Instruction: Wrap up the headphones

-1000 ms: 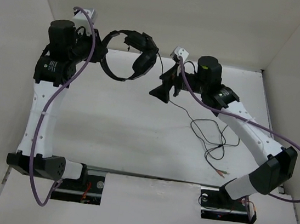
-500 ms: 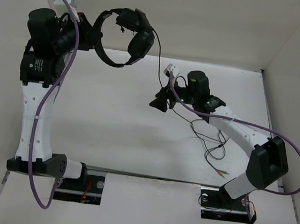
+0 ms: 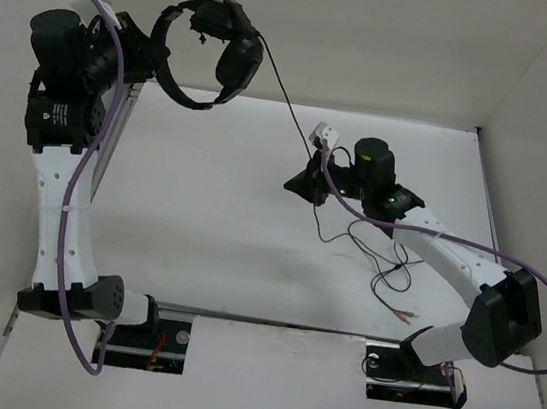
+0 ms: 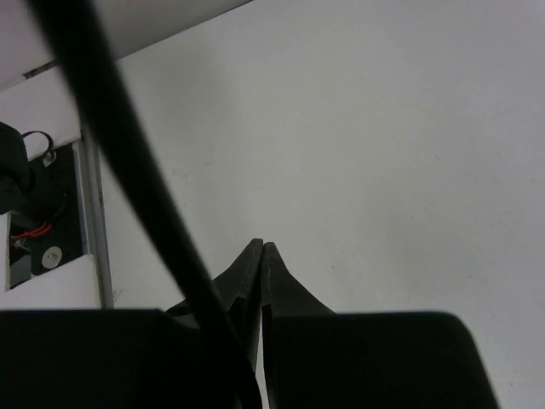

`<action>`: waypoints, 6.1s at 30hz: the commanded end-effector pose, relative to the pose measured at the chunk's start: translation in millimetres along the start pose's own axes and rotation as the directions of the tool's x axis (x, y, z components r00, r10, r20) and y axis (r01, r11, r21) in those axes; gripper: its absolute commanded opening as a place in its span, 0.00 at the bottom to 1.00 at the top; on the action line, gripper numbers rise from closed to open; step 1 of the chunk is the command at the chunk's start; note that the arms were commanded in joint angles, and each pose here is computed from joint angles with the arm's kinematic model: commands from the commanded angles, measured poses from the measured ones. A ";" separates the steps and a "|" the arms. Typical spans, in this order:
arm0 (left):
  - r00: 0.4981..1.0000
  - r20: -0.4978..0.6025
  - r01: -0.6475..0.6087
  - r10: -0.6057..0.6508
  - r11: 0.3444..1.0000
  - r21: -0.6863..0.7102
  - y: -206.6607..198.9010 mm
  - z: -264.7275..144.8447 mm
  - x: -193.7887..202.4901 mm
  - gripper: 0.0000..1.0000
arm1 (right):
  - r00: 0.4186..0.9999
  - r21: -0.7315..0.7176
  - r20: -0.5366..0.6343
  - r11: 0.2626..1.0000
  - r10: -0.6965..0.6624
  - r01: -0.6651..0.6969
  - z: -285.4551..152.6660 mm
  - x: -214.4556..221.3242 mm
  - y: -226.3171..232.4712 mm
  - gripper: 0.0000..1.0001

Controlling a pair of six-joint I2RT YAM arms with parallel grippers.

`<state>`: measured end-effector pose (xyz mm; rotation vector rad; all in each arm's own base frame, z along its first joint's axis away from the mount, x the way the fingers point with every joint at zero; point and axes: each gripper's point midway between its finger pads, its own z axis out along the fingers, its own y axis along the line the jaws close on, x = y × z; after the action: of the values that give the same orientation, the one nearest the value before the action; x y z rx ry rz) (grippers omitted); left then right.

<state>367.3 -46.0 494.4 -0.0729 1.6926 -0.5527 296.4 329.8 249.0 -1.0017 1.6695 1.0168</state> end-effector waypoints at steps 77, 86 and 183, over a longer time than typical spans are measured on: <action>0.818 -0.009 -0.505 0.576 0.725 0.469 -171.2 25.7 158.5 0.00 | 0.639 0.505 -0.361 0.433 -0.679 0.746 -50.3 -157.0 -106.8 0.04; 0.827 0.011 -0.503 0.562 0.731 0.461 -168.7 15.4 143.8 0.00 | 0.664 0.534 -0.366 0.437 -0.652 0.724 -62.3 -153.4 -120.5 0.04; 0.949 0.014 -0.276 0.315 0.808 0.521 -187.1 0.2 91.4 0.00 | 0.965 0.280 0.060 0.932 -0.256 0.230 -39.4 -143.9 -71.1 0.32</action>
<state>309.1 -246.8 424.4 0.6798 1.6932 -0.6827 406.7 292.2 353.1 -0.9785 1.5469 0.4852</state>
